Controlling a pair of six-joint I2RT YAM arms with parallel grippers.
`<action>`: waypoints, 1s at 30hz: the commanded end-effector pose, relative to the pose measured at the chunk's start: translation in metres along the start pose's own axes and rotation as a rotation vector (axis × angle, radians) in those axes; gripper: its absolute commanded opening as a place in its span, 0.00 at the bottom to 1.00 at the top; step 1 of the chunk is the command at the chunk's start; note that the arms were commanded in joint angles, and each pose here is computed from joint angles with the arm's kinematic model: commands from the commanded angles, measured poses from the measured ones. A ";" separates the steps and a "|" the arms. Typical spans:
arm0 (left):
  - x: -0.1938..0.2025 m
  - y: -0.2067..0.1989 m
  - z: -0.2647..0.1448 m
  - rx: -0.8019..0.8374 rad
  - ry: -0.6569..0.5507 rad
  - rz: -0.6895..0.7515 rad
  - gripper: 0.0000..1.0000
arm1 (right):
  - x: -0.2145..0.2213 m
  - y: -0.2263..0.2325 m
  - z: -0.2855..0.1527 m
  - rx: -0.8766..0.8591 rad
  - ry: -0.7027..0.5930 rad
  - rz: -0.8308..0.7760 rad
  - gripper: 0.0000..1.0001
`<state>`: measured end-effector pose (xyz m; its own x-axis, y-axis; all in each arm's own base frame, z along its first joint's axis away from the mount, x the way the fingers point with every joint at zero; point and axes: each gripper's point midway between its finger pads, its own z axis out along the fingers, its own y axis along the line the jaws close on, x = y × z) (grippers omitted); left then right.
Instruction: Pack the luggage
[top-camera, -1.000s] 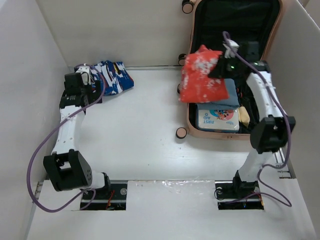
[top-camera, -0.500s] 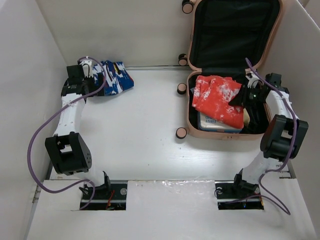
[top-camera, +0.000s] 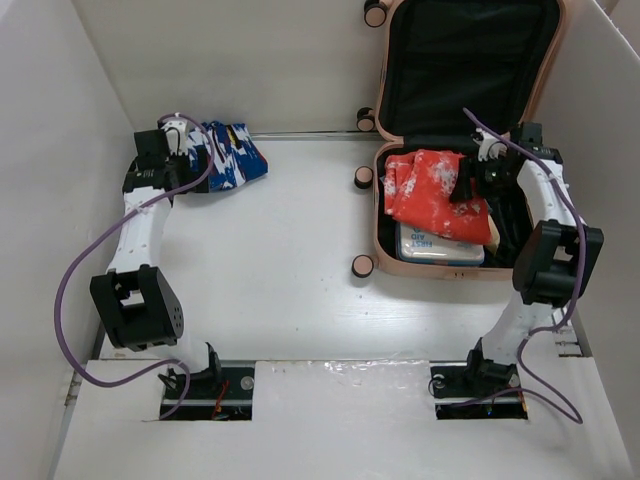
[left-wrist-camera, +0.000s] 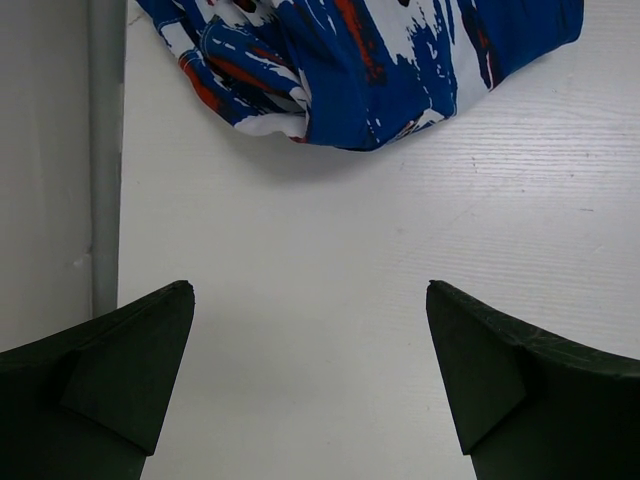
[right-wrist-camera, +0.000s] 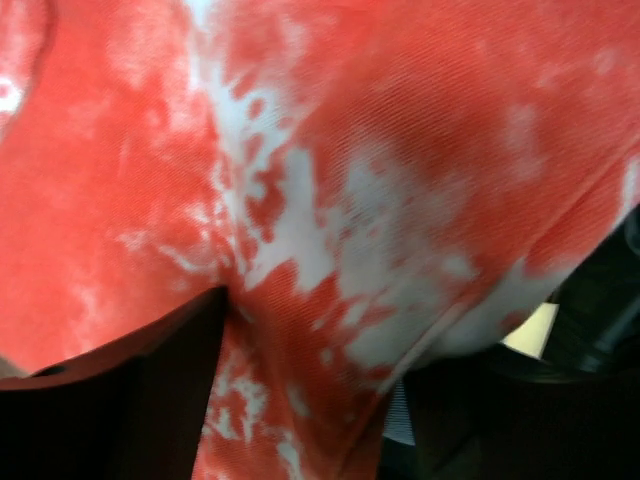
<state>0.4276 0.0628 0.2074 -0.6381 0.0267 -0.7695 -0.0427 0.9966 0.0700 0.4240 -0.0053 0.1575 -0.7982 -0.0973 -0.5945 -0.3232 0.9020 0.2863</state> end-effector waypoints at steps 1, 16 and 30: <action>-0.013 0.001 -0.020 -0.017 -0.054 0.029 1.00 | -0.005 -0.016 0.003 0.073 0.020 -0.047 0.75; 0.006 0.013 -0.018 -0.144 0.011 0.213 1.00 | -0.108 0.031 -0.081 0.536 -0.303 -0.282 0.90; 0.009 -0.023 0.076 -0.356 0.048 0.986 1.00 | -0.060 0.055 0.044 0.063 -0.171 -0.177 0.29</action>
<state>0.4531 0.0388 0.1515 -0.6070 0.6709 -0.4260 0.2600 0.6742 0.6913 0.4802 0.0507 0.1465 -0.6819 -0.1997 -0.7036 -0.3603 0.9289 0.0856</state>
